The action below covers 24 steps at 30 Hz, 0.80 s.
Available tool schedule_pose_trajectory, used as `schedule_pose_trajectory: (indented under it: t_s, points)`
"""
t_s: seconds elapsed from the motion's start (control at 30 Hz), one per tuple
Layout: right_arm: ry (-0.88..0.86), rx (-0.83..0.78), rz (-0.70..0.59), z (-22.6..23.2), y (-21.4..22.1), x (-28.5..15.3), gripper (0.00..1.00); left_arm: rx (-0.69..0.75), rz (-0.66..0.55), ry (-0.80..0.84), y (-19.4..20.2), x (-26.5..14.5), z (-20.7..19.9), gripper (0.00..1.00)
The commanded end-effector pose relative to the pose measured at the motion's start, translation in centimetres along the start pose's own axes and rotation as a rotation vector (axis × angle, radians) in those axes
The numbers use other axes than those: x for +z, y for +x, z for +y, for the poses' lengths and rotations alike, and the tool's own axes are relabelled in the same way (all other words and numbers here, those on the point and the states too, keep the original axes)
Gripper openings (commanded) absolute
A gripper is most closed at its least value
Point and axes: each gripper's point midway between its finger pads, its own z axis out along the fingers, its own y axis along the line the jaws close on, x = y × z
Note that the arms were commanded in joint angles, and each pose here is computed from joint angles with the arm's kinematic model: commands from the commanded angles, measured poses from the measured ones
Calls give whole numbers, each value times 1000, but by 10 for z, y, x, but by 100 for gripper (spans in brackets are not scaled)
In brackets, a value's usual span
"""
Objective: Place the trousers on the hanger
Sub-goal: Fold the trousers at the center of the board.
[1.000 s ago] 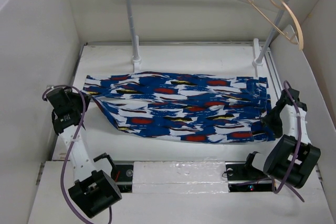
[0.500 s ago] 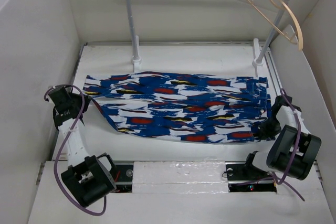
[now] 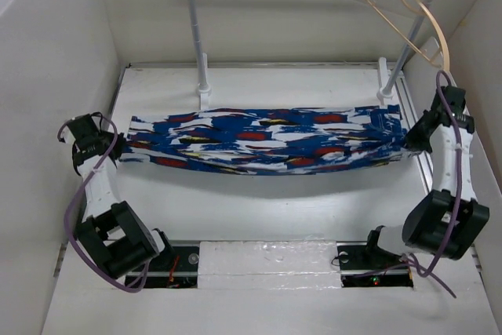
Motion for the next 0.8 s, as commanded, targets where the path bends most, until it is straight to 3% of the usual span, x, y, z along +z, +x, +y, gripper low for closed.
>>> schedule_pose_trajectory:
  t_s: [0.0,0.13,0.3,0.47,0.77]
  points:
    - [-68,-88,-178,44,-70,-7,0,8,-134,10,-38,-6,-19,0]
    - [-78,-100,-184,65,-94,15,0,40,-221,15,-49,-5,-37,0]
    - [-71,-158,-148,101,-116,73,0,138,-220,-87,-46,30,-66,0]
    - [-89,-171,-235,129,-151,93,0,208,-249,-101,-51,63,-105,0]
    - [-139,-185,-303,177,-174,131,0,300,-255,-147,-64,125,-148,0]
